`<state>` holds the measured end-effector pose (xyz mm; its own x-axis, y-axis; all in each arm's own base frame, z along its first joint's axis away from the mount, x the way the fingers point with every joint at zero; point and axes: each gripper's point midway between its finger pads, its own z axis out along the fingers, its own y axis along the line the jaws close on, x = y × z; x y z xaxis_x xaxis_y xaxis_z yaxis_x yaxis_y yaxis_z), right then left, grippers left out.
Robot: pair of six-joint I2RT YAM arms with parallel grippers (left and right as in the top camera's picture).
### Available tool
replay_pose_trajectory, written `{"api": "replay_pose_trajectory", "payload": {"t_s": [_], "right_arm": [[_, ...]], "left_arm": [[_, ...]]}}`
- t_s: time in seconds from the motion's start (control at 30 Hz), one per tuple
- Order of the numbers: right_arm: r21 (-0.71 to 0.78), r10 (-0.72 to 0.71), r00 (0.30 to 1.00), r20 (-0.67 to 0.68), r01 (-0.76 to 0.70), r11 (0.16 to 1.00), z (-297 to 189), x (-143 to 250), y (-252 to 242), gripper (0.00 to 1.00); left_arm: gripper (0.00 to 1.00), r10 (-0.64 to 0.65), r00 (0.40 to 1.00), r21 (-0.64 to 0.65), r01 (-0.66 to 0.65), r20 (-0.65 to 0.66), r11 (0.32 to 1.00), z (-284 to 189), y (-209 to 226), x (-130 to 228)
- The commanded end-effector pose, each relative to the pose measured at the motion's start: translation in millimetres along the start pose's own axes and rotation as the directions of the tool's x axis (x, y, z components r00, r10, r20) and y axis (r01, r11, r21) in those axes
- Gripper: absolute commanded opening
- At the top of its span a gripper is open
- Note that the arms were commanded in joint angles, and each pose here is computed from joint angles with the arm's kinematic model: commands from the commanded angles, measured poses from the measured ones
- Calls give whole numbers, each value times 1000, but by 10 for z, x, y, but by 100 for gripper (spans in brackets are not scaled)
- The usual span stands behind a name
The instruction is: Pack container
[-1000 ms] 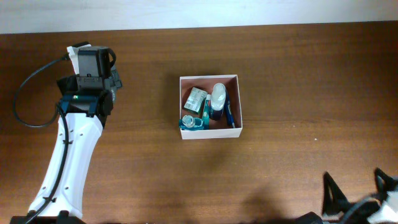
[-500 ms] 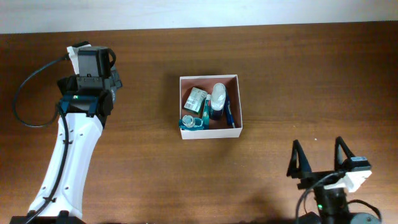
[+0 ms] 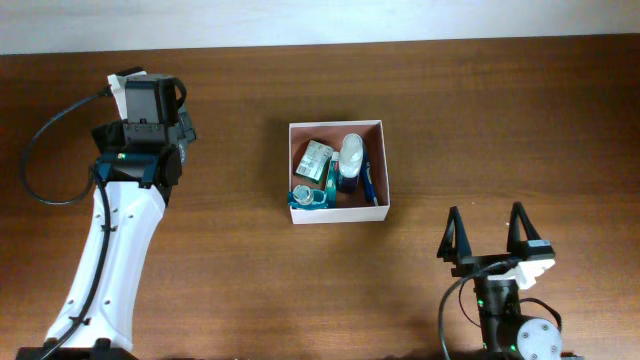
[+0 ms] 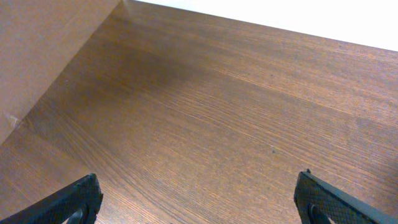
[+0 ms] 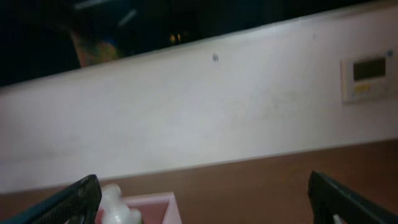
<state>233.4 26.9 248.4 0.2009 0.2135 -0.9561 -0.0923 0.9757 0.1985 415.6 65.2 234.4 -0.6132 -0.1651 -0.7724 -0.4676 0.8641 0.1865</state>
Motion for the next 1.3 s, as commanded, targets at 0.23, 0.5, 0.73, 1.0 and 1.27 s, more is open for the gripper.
{"api": "replay_pose_trajectory", "payload": {"t_s": [0.23, 0.5, 0.73, 1.0, 1.27], "right_arm": [[-3, -41, 994, -98, 41, 999, 3, 355, -114, 99], [50, -54, 982, -182, 64, 997, -25, 585, -278, 99], [55, -68, 960, -273, 86, 995, -78, 846, -338, 99], [51, -71, 956, -284, 89, 995, -84, 872, -336, 99], [51, -71, 956, -285, 89, 995, -85, 875, -335, 99]], "left_arm": [[99, -6, 1000, -2, 6, 2, 1000, 12, 1, -18], [100, -6, 1000, -2, 6, 2, 1000, 12, 2, -19], [99, -6, 1000, -2, 6, 2, 1000, 12, 1, -18], [99, -6, 1000, -2, 6, 2, 1000, 12, 1, -18], [99, -6, 1000, -2, 6, 2, 1000, 12, 2, -19]]}}
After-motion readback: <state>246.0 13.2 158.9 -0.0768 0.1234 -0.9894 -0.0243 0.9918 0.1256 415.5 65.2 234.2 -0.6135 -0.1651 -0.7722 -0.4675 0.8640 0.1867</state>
